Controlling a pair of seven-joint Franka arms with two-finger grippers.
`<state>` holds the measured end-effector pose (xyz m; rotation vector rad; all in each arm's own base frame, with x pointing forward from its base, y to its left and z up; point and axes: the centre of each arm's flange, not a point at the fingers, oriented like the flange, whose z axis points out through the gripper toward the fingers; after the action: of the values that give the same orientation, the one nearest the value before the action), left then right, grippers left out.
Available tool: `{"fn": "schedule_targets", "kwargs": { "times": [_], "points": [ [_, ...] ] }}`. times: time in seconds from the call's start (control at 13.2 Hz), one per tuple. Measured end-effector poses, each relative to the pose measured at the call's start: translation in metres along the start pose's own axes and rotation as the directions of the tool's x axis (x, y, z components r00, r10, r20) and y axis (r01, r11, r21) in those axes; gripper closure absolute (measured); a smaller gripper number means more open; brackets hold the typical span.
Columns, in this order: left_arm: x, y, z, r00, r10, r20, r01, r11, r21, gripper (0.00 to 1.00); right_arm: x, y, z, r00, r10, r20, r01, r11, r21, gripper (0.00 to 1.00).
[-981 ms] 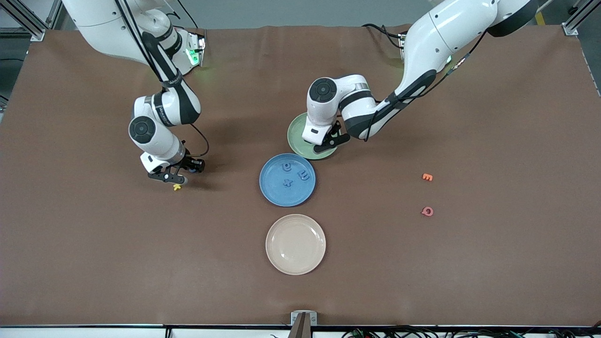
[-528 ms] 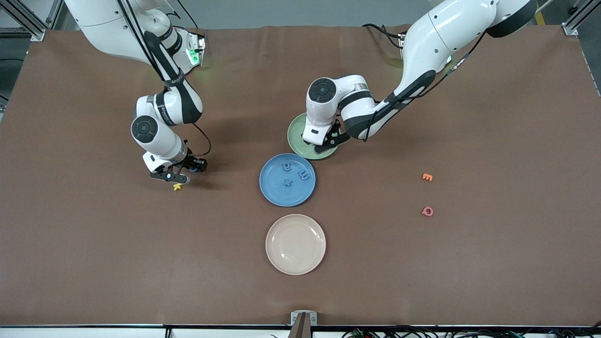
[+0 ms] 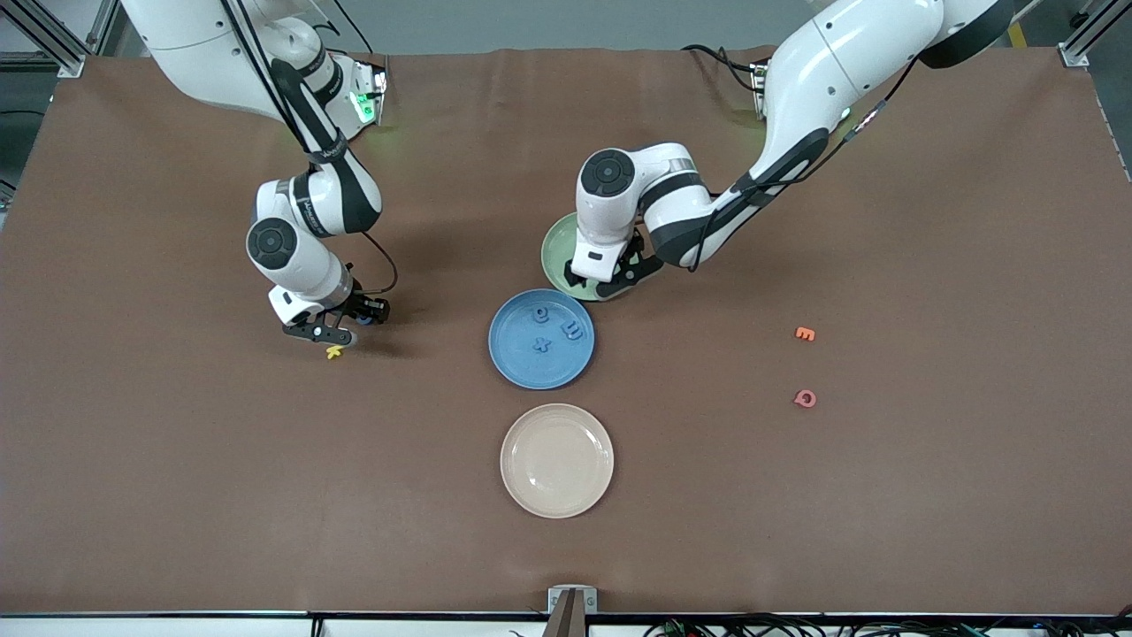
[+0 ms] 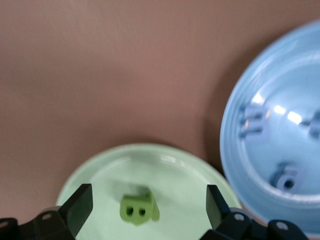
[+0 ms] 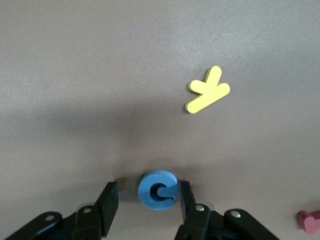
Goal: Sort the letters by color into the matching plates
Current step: 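Release the B on the green plate while the right gripper grasps blue c, then withdraw the left gripper while the right gripper lifts the blue c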
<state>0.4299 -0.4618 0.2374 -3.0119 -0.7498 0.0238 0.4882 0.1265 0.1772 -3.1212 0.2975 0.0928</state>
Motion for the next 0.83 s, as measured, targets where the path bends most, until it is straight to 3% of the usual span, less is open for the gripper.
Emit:
{"fn": "schedule_targets", "kwargs": {
  "times": [0.53,0.83],
  "points": [
    [0.133,-0.020,-0.077,0.995,0.018,-0.095,-0.013,0.998,0.055,0.00,0.001,0.001,0.000,1.000,0.002,-0.001,-0.002,1.000,0.000,0.44],
    [0.213,-0.049,-0.109,0.991,0.067,-0.118,-0.064,0.997,0.032,0.00,0.001,0.002,0.000,1.000,0.004,-0.001,-0.004,1.000,-0.001,0.52]
  ]
}}
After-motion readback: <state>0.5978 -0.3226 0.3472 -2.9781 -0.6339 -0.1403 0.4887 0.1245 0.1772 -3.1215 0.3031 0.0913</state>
